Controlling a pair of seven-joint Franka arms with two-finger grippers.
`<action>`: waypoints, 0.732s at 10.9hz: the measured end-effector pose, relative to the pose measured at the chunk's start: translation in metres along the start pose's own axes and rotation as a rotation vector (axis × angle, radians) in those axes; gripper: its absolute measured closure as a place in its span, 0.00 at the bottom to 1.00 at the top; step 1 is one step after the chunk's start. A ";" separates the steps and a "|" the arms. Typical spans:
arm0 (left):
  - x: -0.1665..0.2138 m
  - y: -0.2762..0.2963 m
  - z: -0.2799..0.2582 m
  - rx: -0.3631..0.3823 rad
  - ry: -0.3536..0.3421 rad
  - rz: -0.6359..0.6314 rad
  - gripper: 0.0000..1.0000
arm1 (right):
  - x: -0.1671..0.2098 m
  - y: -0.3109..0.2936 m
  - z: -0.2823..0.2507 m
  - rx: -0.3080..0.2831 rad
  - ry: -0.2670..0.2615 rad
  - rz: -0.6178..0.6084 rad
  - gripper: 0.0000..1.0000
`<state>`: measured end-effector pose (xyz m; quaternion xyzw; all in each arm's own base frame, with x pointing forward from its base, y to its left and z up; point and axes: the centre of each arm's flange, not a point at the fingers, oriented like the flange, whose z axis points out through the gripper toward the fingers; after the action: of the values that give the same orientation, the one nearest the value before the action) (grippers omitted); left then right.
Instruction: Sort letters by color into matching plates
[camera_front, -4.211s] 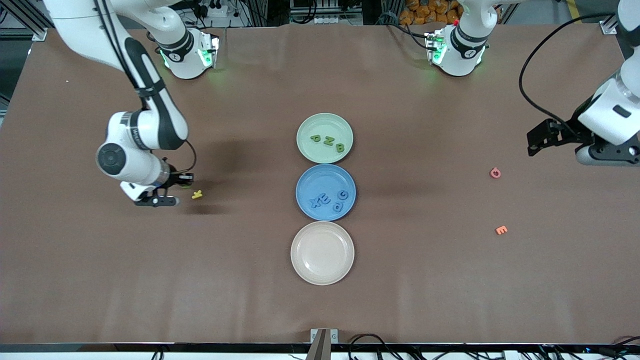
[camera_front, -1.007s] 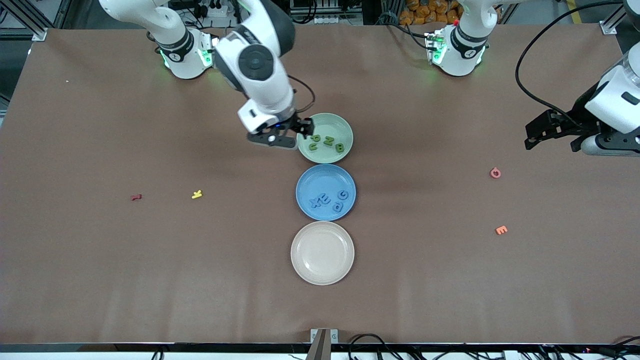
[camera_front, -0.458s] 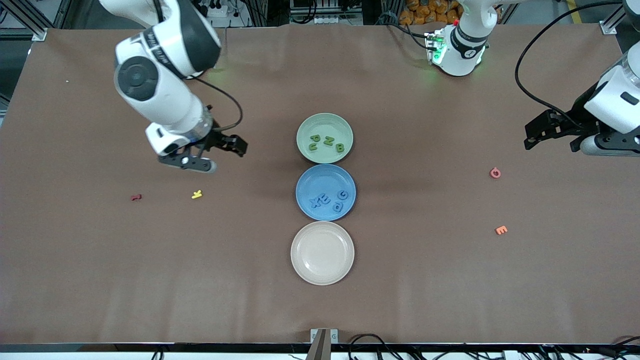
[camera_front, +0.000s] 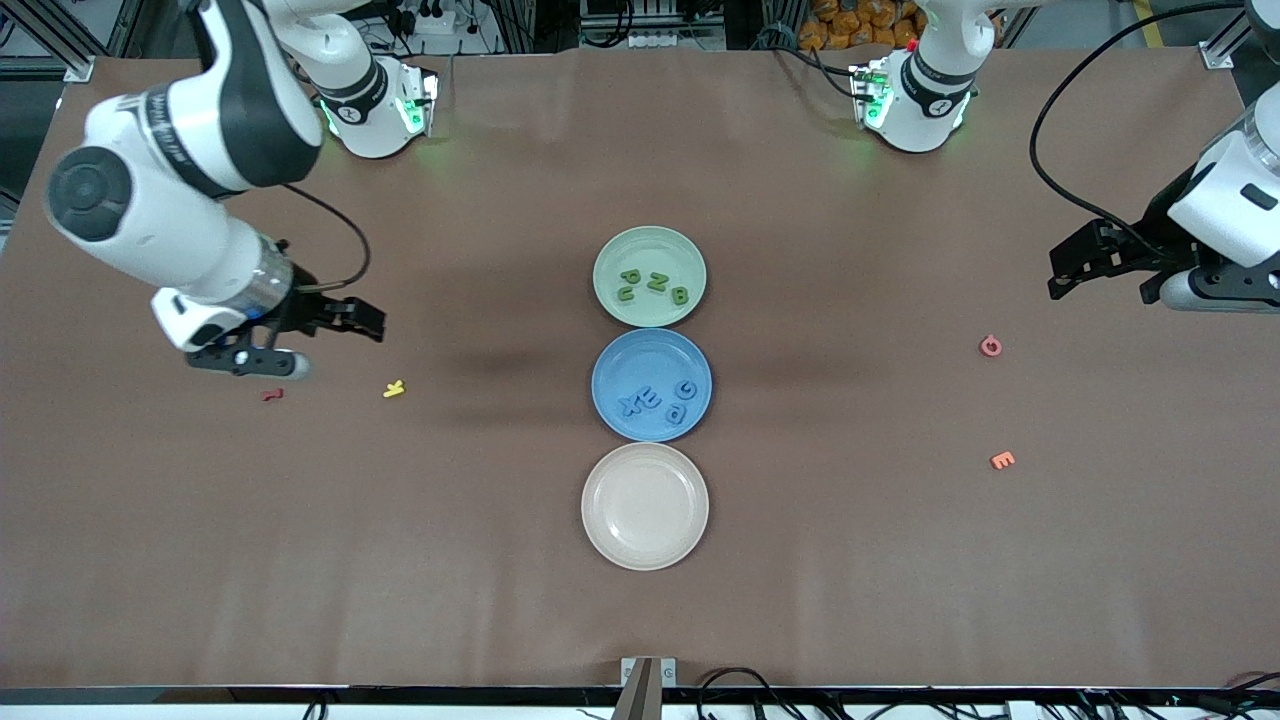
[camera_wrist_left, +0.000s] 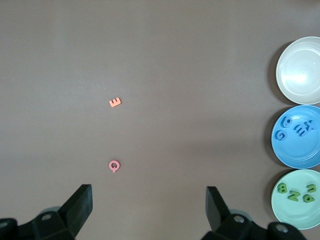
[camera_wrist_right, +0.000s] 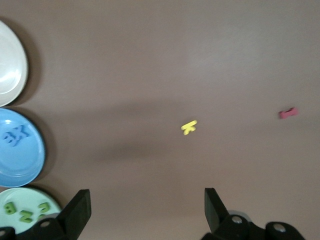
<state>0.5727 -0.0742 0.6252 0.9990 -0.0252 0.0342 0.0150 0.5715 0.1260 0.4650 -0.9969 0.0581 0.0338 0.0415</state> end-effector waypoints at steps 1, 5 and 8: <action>0.000 0.000 0.000 0.000 0.000 0.000 0.00 | 0.006 0.020 -0.007 -0.001 0.014 -0.031 0.00; 0.000 0.000 0.000 0.000 0.000 0.000 0.00 | 0.014 0.084 -0.045 0.011 0.072 -0.032 0.00; 0.000 0.000 0.000 0.000 0.000 0.000 0.00 | 0.011 0.108 -0.075 0.000 0.082 0.000 0.00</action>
<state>0.5728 -0.0744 0.6251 0.9990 -0.0254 0.0340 0.0150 0.5739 0.0117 0.5304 -0.9974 0.0596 -0.0068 0.0390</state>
